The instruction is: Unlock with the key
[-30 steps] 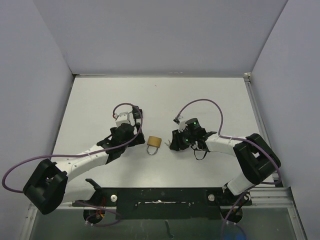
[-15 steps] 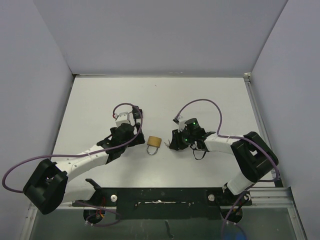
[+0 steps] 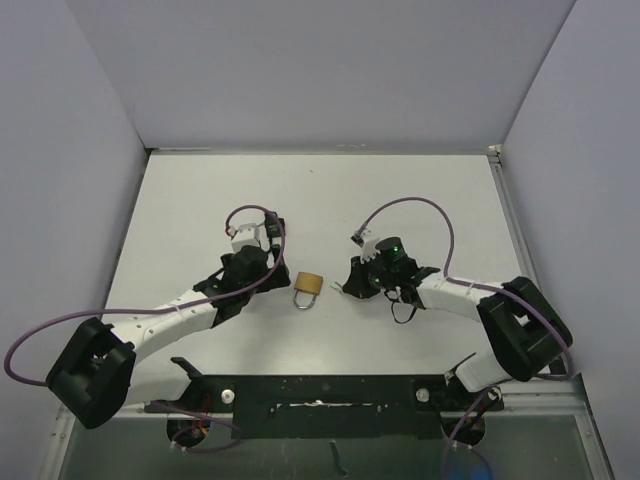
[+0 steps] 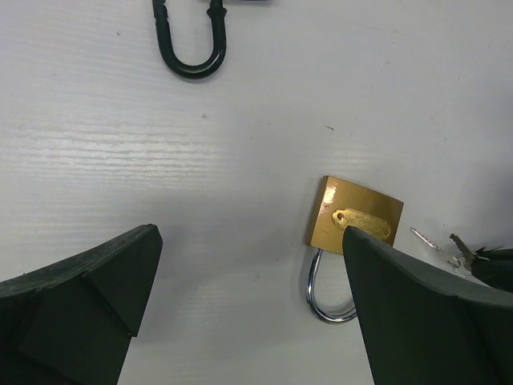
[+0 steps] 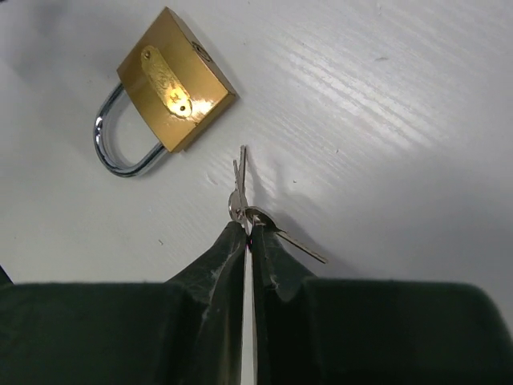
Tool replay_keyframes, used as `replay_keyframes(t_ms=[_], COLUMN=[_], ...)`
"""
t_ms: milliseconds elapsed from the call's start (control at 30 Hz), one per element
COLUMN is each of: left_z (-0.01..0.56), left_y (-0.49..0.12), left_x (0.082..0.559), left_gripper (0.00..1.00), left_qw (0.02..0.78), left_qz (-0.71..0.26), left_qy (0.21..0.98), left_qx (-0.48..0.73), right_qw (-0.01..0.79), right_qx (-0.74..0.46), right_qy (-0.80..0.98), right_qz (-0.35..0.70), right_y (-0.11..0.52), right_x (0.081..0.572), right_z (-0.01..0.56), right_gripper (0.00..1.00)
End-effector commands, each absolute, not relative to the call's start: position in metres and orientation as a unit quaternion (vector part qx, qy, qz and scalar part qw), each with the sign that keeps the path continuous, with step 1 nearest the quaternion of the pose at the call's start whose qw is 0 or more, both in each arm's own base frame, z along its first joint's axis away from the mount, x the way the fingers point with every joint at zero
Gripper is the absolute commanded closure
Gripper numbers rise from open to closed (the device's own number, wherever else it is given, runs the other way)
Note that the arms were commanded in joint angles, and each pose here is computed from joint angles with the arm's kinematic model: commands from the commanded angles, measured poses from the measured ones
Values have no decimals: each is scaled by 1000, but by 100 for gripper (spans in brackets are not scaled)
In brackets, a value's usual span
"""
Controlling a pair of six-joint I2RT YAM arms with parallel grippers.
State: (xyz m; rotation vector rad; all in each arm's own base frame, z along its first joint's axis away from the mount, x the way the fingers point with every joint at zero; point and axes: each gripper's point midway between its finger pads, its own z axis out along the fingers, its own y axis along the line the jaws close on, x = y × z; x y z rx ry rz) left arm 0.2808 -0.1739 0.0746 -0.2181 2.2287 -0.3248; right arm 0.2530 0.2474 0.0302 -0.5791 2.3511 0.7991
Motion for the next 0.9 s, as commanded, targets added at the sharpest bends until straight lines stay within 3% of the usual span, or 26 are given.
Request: replay_keyframes(t_ms=[0, 300, 700, 867], left_z=[96, 106, 109, 122], left_y=[-185, -207, -219, -243], left_x=[292, 294, 293, 292], left_gripper=[2, 4, 5, 9], left_qw=[455, 459, 456, 472], left_qz=[-165, -205, -217, -274], left_qy=[871, 864, 863, 837], left_qx=[-84, -36, -4, 46], right_qw=[374, 422, 398, 389], right_qx=[-231, -251, -256, -271], right_qy=[847, 831, 834, 828], right_qz=[299, 261, 282, 300], right_y=[250, 240, 235, 238], right_x=[270, 285, 292, 288], right_z=[78, 122, 130, 130], right_gripper=[98, 100, 100, 100])
